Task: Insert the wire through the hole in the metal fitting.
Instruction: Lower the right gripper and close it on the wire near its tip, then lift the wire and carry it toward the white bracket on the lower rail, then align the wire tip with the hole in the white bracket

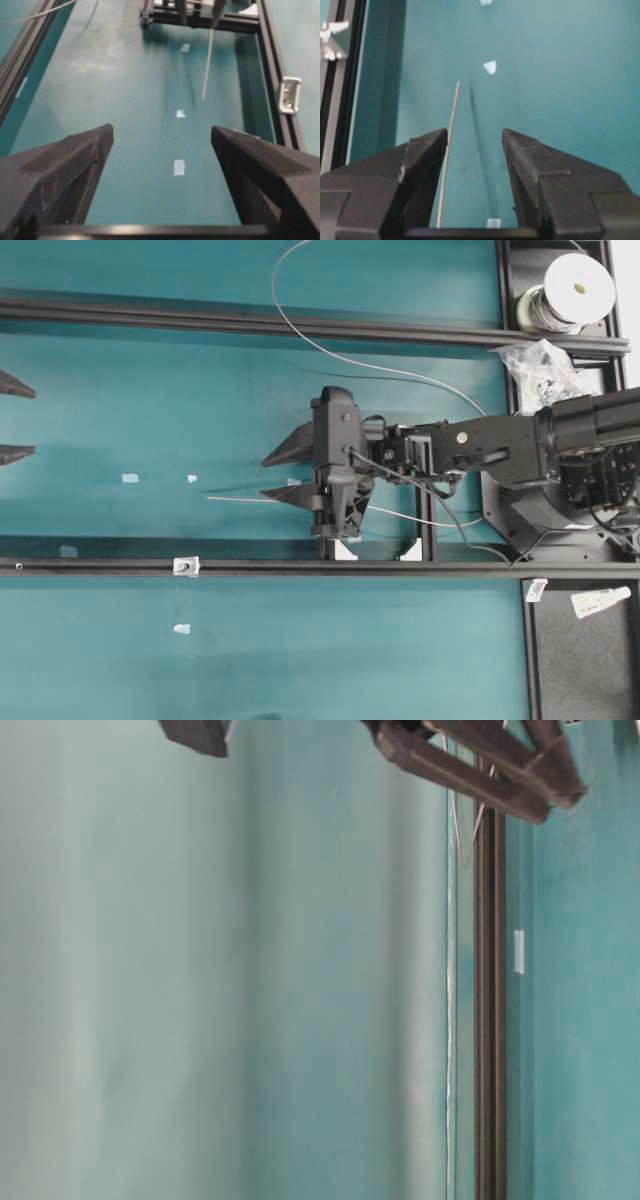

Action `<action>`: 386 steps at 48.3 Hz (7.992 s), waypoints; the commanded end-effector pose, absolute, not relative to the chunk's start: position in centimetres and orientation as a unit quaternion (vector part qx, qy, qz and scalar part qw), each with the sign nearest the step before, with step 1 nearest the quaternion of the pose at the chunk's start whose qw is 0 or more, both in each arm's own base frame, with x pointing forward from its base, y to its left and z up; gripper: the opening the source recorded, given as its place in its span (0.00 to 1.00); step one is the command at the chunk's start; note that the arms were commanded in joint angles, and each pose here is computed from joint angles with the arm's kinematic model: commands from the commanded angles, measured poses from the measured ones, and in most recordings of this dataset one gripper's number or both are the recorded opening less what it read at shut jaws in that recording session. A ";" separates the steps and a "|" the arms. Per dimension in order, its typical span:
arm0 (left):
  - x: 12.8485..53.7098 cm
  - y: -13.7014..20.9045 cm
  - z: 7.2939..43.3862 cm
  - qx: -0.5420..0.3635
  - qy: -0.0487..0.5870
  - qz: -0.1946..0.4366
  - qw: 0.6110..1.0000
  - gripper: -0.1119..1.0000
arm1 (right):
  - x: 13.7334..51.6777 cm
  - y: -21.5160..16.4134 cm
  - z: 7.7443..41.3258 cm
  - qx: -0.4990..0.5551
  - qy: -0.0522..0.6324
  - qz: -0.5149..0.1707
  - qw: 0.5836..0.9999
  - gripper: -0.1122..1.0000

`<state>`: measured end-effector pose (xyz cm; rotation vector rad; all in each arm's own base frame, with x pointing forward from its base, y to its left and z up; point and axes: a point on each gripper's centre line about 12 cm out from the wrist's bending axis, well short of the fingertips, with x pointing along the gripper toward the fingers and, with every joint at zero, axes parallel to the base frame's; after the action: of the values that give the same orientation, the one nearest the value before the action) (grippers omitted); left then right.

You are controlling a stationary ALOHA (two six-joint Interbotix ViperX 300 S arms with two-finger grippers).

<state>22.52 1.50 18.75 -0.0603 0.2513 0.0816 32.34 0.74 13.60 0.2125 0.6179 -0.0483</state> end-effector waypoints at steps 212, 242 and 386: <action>22.9 2.4 20.2 -0.041 0.070 0.061 0.995 0.70 | 28.2 3.6 18.7 0.099 0.265 0.029 0.959 0.09; 26.4 0.5 18.6 -0.017 0.080 0.018 0.996 0.70 | 27.6 6.8 18.1 0.155 0.245 0.059 0.955 0.09; 29.6 -7.4 10.7 -0.066 0.130 -0.091 0.985 0.62 | 28.0 12.1 11.1 0.100 0.224 -0.081 0.966 0.09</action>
<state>29.54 -7.30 9.89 -0.1272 0.2954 -0.1747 27.83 11.85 10.56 0.1984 0.4733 -0.1725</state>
